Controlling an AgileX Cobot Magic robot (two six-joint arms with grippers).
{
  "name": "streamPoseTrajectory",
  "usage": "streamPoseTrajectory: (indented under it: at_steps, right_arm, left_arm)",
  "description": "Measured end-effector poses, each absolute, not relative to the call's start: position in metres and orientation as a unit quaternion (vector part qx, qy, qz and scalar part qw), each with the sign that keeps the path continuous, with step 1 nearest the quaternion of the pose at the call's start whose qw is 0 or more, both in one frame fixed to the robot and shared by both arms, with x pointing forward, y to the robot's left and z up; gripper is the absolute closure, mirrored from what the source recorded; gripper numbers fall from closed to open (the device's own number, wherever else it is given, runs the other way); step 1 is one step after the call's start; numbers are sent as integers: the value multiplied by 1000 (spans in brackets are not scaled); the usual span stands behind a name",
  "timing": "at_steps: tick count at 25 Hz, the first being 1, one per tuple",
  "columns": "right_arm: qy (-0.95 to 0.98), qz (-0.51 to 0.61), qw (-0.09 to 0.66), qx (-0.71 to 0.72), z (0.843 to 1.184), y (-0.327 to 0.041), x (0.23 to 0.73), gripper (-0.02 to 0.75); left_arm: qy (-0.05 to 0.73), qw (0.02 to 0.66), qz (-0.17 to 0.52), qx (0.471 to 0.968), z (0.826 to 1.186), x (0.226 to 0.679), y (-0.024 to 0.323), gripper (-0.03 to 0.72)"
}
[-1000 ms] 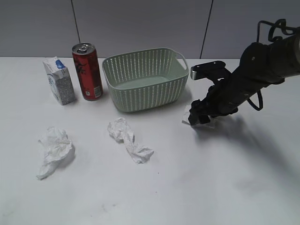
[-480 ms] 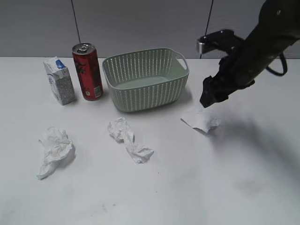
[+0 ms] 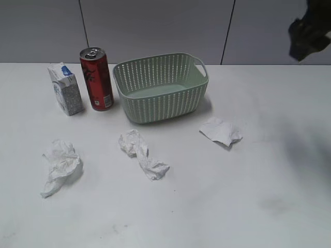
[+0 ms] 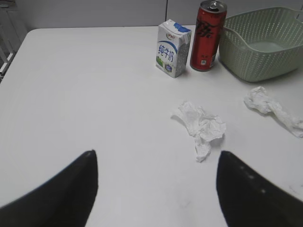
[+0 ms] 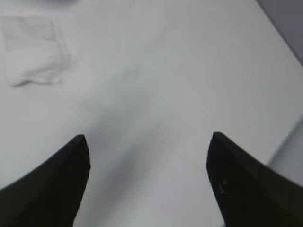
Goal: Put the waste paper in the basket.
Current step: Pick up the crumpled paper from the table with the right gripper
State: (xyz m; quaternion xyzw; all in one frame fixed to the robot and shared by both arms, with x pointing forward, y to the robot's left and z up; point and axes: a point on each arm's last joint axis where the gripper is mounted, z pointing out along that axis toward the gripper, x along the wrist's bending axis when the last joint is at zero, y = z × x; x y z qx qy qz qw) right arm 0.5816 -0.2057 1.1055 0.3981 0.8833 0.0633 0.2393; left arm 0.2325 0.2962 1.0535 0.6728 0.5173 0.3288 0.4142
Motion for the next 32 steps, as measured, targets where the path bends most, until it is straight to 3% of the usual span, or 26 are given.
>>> streamPoseTrajectory:
  at_steps: [5, 12, 18, 22, 32]
  right_arm:
    - [822, 57, 298, 482, 1152, -233, 549, 154]
    - [753, 192, 318, 543, 1216, -249, 483, 154]
    - [729, 300, 305, 535, 1248, -255, 421, 154]
    - [734, 335, 289, 516, 1239, -259, 380, 154]
    - [733, 359, 290, 500, 1151, -280, 301, 154]
  left_arm:
    - [517, 414, 329, 673, 1054, 233, 296, 100]
    - [517, 414, 329, 673, 1054, 233, 296, 100]
    - [517, 414, 329, 673, 1054, 233, 296, 100]
    - [517, 414, 329, 673, 1054, 233, 296, 100]
    - [517, 414, 329, 673, 1054, 233, 296, 100]
